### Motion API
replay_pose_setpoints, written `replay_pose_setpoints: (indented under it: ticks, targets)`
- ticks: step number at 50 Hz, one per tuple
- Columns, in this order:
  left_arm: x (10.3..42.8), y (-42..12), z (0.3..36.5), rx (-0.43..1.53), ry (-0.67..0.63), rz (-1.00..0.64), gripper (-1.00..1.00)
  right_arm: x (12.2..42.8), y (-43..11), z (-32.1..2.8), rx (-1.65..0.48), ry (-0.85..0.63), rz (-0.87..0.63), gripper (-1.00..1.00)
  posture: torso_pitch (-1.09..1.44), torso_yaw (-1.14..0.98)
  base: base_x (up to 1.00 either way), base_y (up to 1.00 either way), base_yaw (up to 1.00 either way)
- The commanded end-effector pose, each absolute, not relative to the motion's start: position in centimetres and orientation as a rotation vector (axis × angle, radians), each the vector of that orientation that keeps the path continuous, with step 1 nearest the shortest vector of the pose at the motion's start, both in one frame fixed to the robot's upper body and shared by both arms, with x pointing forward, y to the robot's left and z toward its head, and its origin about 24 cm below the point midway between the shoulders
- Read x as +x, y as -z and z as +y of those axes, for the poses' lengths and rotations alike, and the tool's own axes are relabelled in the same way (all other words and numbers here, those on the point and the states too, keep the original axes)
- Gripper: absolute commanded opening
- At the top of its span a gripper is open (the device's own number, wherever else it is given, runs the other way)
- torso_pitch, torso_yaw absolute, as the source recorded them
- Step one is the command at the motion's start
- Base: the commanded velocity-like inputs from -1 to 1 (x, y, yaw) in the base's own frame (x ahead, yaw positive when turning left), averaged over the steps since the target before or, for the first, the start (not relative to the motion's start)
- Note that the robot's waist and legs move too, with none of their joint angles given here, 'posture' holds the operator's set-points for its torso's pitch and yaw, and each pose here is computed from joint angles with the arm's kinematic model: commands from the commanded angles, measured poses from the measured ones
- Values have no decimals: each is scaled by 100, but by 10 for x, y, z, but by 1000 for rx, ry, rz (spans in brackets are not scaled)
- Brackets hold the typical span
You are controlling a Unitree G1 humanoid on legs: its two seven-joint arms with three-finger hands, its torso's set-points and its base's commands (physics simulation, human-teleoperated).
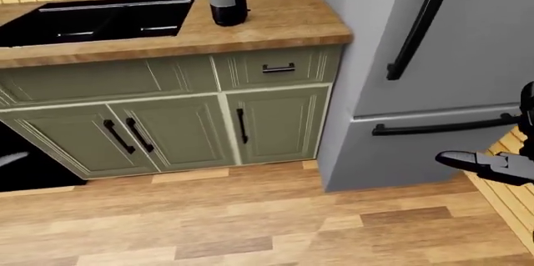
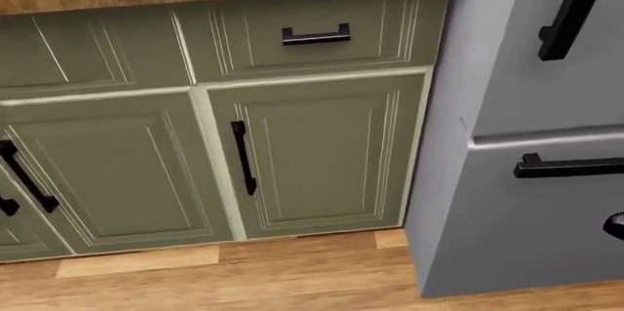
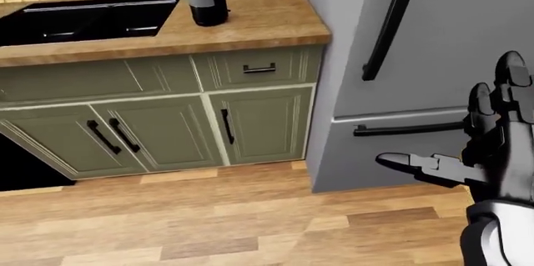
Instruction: Close the lid of the electric kettle.
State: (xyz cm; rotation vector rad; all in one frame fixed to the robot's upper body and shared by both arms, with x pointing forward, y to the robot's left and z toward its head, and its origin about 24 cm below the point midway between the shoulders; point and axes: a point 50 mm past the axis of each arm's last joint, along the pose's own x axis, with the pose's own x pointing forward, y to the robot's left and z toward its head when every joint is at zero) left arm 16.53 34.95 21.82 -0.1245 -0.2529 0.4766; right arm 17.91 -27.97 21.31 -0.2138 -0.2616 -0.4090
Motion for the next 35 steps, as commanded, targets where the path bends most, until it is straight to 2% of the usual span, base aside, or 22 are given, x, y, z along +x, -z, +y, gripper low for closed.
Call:
replay_pose_setpoints:
  ticks: [1, 35]
  targets:
    - [162, -229, 350, -94, -481, -306, 100, 177, -223, -275, -239, 396, -322, 100, 0, 0, 0, 33, 0]
    - [163, -228, 349, -96, -477, -305, 100, 178, -220, -276, -234, 399, -318, 100, 0, 0, 0, 33, 0]
